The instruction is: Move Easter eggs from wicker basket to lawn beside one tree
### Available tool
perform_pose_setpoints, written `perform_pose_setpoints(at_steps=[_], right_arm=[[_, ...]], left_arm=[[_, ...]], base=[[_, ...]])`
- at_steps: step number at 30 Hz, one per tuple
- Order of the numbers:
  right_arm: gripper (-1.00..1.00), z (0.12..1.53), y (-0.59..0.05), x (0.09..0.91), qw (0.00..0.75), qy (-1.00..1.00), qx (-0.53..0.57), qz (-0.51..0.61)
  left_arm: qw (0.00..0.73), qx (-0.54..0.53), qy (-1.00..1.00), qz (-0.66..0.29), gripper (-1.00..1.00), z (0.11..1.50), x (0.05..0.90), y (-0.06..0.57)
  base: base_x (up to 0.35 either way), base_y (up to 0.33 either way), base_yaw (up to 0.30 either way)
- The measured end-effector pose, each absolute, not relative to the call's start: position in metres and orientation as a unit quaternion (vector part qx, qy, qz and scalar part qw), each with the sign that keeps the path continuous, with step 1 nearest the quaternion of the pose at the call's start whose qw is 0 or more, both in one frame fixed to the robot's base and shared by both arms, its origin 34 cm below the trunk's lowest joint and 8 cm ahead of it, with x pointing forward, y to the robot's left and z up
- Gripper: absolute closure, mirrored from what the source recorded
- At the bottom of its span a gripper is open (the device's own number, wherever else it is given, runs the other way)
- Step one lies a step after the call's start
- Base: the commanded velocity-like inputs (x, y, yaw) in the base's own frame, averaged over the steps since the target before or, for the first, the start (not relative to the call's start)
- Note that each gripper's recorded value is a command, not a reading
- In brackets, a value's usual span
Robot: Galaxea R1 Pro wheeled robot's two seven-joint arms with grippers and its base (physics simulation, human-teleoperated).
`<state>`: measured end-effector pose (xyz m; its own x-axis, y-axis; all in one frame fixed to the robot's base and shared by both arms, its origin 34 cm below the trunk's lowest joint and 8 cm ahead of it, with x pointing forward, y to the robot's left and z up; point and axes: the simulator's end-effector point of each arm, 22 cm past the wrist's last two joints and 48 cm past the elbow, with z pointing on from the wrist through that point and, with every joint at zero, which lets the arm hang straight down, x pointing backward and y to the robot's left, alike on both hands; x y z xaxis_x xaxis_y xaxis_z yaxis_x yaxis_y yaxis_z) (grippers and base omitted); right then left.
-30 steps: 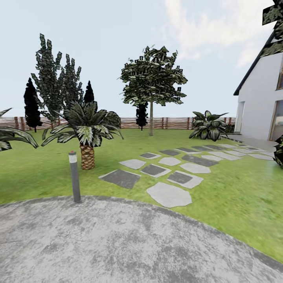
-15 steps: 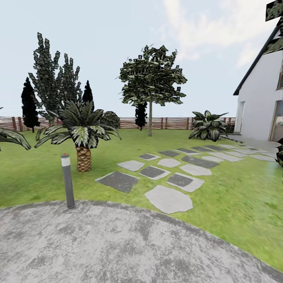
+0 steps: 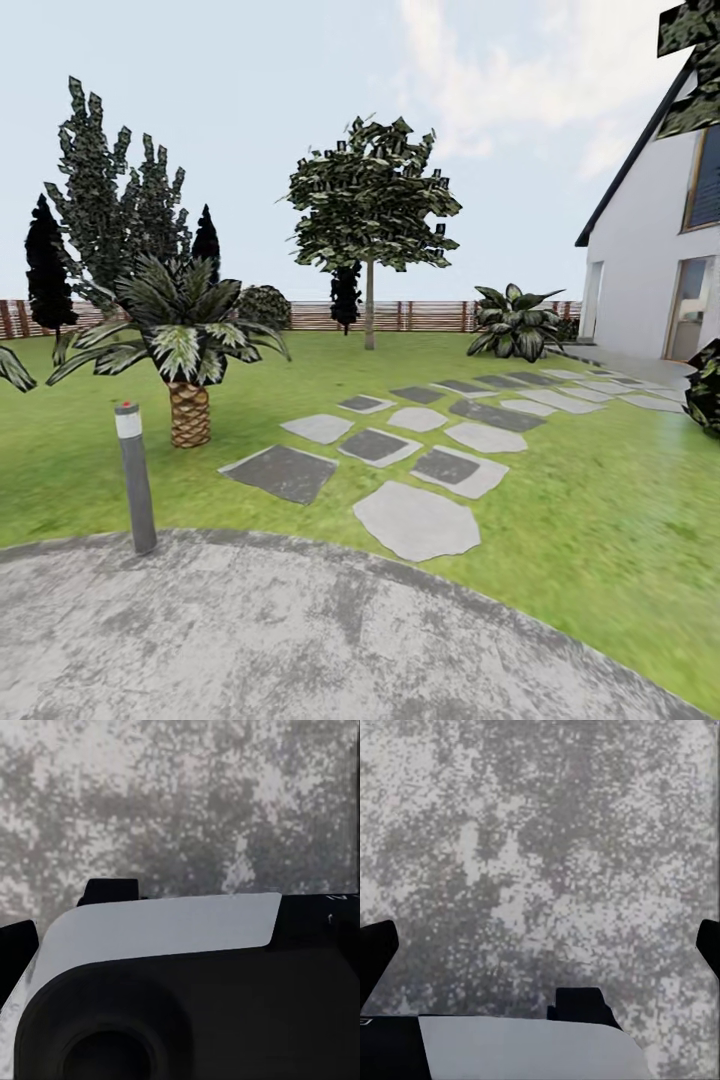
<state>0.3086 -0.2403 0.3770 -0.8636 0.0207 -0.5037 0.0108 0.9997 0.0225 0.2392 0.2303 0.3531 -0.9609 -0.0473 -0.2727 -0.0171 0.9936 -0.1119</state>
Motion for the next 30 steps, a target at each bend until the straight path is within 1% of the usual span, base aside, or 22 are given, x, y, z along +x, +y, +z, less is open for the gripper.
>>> perform_pose_setpoints(at_steps=[8, 20, 30], right_arm=[[-1.0, 0.3771, -0.2403, 0.3088, 0.261, 0.965, 0.008, 0.009], [-1.0, 0.3787, -0.2403, 0.3119, 0.266, 0.964, 0.008, 0.009], [-1.0, 0.379, -0.2403, 0.3124, 0.266, 0.964, 0.008, 0.009]], left_arm=[[0.139, -0.016, 0.989, -0.054, -1.0, 0.3531, 0.2394, 0.2303], [0.144, -0.016, 0.988, -0.054, -1.0, 0.3542, 0.2429, 0.2303], [0.144, -0.016, 0.988, -0.054, -1.0, 0.3543, 0.2432, 0.2303]], base=[[0.317, -0.075, -0.009], [0.317, -0.075, -0.117], [0.317, -0.075, -0.015]])
